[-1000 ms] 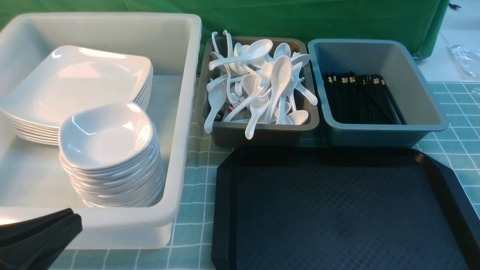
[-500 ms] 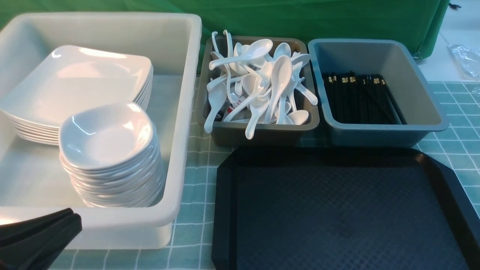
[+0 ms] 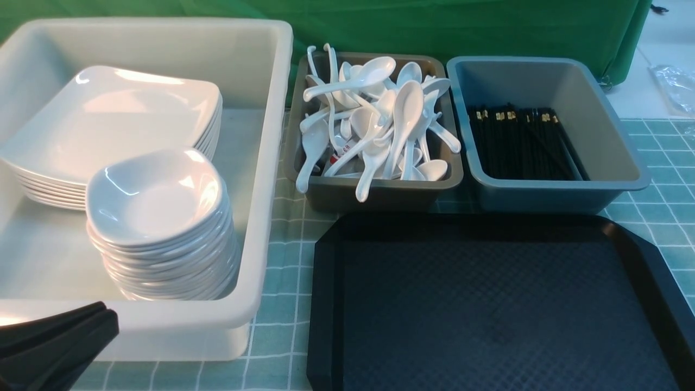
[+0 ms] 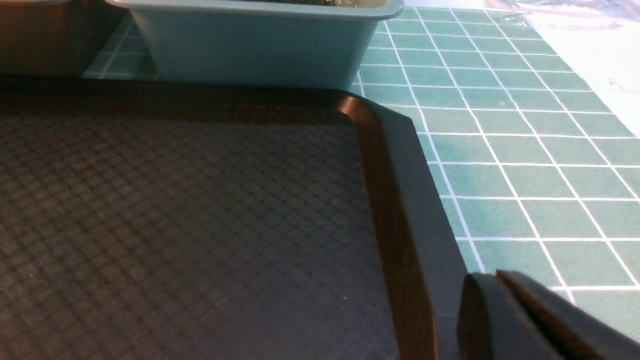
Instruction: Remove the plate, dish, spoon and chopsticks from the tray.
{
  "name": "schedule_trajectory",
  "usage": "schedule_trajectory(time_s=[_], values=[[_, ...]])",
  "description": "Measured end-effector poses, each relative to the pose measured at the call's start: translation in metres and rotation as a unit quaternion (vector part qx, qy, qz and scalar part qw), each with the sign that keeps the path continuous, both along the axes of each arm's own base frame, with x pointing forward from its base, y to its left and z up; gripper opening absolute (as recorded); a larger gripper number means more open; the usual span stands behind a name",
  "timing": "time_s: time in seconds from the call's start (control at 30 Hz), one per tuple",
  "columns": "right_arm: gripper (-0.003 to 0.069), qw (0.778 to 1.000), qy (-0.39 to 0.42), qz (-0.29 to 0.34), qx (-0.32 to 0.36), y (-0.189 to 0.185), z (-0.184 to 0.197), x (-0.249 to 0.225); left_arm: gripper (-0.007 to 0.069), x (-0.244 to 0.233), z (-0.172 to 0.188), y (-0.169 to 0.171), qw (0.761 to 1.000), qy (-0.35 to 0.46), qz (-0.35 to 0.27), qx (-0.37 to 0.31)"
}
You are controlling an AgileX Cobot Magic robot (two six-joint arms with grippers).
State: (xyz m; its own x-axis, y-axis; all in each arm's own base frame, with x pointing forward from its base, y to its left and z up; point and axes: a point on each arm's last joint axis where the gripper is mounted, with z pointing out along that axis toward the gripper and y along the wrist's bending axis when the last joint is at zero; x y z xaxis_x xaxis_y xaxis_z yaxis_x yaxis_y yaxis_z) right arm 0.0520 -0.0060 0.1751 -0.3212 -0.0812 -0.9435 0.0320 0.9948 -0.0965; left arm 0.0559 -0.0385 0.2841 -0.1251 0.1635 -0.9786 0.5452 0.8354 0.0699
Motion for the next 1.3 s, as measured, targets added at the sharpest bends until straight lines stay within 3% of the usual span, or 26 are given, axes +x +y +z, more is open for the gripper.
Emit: schedule_trajectory(time_s=[0.43,0.67,0.83,1.0,1.3], values=[[0.0079,1.000,0.000,0.000,0.002,0.000,0.000,0.000,0.0011,0.004,0.000,0.004,0.999,-0.038,0.025,0.013],[0.0097,1.000,0.000,0.000,0.002,0.000,0.000,0.000,0.0011,0.003,-0.025,0.028,0.976,-0.072,0.200,-0.052],[0.0111,1.000,0.000,0.000,0.002,0.000,0.000,0.000,0.0011,-0.003,-0.069,0.038,0.953,-0.024,0.295,-0.064],[0.0126,1.000,-0.001,0.000,0.002,0.000,0.000,0.000,0.0011,-0.001,-0.101,0.037,0.948,0.042,0.307,-0.078],[0.0144,1.000,-0.001,0.000,0.002,0.000,0.000,0.000,0.0011,0.000,-0.096,0.038,0.946,0.018,0.309,-0.098]])
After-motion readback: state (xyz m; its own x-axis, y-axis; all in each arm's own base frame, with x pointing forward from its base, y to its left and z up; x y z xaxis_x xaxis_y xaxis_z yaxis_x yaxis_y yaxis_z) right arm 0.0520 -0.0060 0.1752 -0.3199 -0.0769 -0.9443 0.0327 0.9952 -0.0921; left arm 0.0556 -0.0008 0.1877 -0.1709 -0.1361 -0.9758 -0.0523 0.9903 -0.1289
